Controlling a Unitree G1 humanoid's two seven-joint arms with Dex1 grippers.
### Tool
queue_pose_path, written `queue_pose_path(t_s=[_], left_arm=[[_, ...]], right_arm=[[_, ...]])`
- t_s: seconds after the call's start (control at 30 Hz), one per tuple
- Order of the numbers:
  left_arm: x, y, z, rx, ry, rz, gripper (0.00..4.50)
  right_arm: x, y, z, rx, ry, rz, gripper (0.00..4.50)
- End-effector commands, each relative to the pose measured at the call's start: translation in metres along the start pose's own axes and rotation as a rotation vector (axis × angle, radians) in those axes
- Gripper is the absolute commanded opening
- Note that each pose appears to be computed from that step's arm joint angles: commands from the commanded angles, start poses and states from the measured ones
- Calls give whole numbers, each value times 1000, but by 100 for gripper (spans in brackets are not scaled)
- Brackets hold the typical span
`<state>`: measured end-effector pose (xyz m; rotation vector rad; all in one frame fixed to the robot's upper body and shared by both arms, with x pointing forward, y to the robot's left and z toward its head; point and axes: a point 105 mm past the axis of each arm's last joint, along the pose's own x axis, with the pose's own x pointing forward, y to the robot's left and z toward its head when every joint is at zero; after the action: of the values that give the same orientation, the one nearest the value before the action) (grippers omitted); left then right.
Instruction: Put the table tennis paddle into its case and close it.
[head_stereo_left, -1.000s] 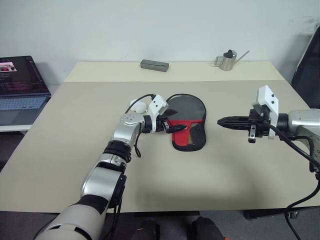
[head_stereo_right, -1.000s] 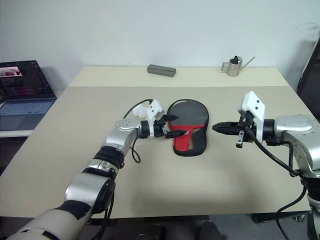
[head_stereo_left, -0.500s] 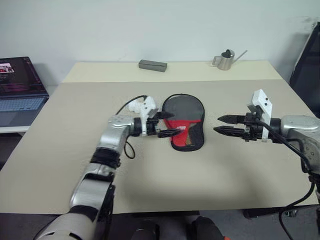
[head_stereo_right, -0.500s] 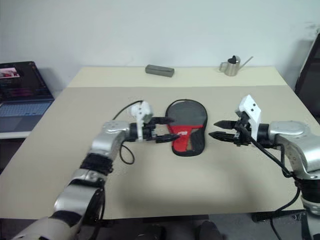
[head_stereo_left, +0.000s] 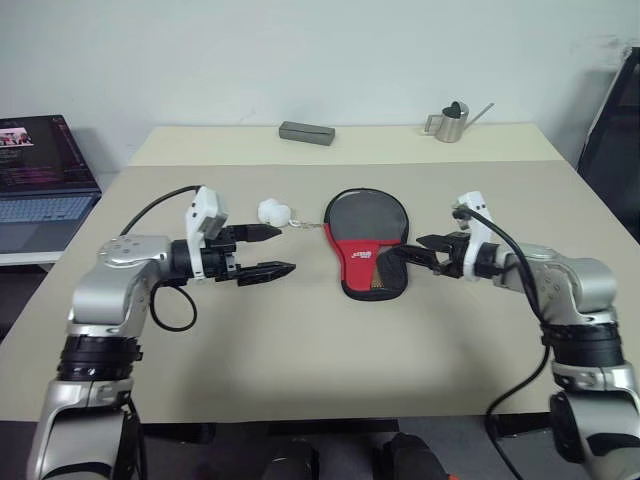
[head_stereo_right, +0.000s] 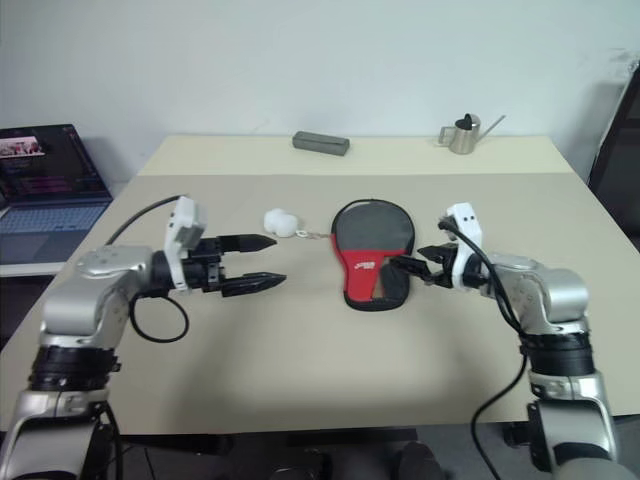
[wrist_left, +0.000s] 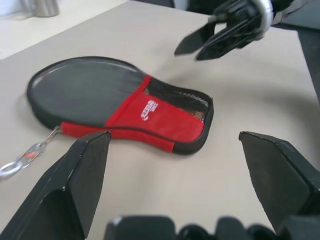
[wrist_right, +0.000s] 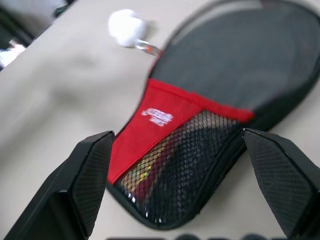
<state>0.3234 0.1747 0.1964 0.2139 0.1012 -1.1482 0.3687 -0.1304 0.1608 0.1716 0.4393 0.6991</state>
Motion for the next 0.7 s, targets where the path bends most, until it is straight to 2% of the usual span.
queue_pose_path(t_s=[0.03, 0.47, 0.7], left_arm=[[-7, -5, 17, 57, -24, 8, 450], [-8, -2, 19, 61, -24, 40, 450], [-7, 0, 19, 63, -27, 45, 450]], right_arm=[[3, -3, 13, 8, -27, -57, 448], [33, -21, -6, -2, 22, -142, 448], [48, -15, -12, -31, 35, -126, 448]])
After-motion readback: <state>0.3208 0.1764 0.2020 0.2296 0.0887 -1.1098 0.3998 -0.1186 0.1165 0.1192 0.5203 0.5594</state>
